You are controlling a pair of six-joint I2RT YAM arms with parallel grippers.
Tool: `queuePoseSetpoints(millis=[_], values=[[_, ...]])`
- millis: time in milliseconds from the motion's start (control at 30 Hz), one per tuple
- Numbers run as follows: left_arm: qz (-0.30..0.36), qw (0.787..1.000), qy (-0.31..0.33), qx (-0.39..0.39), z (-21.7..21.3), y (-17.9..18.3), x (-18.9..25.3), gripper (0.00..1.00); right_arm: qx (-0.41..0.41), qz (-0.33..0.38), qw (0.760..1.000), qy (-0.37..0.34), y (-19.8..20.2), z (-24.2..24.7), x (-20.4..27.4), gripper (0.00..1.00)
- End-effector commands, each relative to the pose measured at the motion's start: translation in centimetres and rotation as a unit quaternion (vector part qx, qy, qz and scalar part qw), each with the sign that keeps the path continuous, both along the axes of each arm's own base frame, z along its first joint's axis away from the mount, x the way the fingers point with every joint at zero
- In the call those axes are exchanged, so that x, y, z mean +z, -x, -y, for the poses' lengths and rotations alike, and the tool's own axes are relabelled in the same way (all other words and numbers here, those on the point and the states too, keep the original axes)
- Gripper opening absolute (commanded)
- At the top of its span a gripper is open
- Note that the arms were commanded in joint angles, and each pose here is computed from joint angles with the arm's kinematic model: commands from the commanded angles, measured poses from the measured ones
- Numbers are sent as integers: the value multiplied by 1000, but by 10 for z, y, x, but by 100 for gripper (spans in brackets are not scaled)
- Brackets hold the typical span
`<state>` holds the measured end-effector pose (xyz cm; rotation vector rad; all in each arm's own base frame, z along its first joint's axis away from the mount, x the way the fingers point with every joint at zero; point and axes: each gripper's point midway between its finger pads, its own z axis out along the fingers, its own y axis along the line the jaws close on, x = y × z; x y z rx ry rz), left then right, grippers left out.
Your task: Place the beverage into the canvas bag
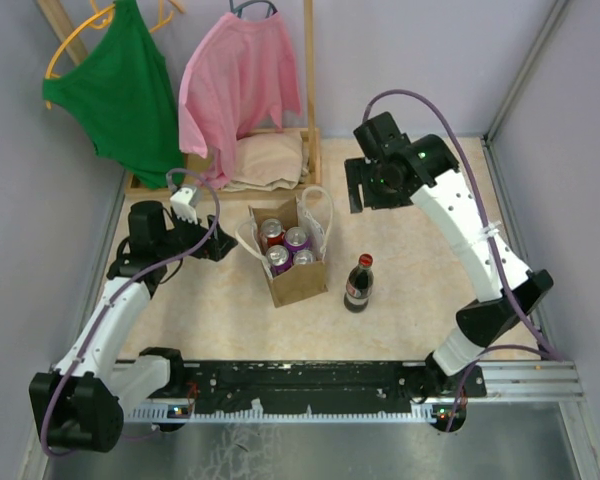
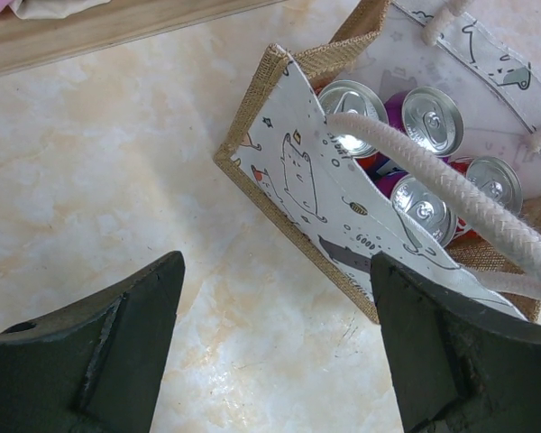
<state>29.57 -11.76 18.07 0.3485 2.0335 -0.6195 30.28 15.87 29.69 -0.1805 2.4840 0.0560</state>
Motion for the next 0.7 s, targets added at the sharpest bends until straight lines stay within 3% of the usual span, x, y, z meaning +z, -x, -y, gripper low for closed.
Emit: queuePoseSetpoints(millis=[0, 667], values=[[10, 1000, 7, -3, 1, -5, 6, 89, 0, -65, 998, -17, 41, 6, -9, 70], [-3, 1000, 9, -9, 4, -9, 0, 89, 42, -171, 984, -25, 95, -24, -47, 66]])
